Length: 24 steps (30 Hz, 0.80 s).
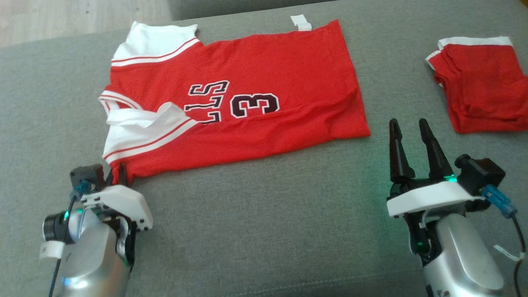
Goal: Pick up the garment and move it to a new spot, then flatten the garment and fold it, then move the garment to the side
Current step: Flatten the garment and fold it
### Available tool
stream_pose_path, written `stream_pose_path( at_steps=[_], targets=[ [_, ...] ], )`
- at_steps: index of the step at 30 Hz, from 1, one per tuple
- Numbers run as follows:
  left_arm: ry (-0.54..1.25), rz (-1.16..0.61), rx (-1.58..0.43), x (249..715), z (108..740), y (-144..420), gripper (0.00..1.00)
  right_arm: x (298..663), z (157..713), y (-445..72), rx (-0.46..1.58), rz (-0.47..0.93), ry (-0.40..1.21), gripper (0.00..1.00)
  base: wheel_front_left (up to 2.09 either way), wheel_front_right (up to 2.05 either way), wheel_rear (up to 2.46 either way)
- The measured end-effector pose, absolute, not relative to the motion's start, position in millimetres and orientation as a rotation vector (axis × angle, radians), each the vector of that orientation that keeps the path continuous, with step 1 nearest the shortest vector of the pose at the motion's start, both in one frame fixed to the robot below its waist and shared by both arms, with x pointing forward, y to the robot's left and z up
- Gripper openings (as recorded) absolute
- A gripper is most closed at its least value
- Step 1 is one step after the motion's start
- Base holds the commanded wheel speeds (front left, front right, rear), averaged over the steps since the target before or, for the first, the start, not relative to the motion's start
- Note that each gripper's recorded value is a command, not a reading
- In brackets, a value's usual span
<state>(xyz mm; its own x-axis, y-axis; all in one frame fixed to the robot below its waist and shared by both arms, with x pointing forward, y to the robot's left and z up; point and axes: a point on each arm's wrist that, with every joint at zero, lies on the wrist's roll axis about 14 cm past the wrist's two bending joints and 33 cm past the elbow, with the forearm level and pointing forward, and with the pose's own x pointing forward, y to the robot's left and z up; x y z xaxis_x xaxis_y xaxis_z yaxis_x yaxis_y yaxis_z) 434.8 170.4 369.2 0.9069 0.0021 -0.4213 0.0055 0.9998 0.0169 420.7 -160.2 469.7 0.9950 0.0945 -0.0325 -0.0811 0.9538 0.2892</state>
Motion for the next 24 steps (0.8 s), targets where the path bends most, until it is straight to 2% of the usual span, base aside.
stream_pose_path(
  at_steps=[11, 20, 24],
  targets=[
    [0.193, -0.025, -0.003, 455.5, 433.9, 166.2, 0.0, 434.7, 435.6, -163.4, 0.32, 0.058, 0.213, 1.0, 0.0, 0.0, 0.0],
    [0.153, -0.057, 0.001, 438.5, 440.4, 159.3, 0.0, 446.8, 383.8, -148.2, 0.373, 0.05, 0.467, 1.0, 0.0, 0.0, 0.0],
    [0.156, -0.066, 0.0, 437.6, 438.7, 158.3, 0.0, 454.0, 373.9, -137.5, 0.389, 0.062, 0.52, 1.0, 0.0, 0.0, 0.0]
  ],
)
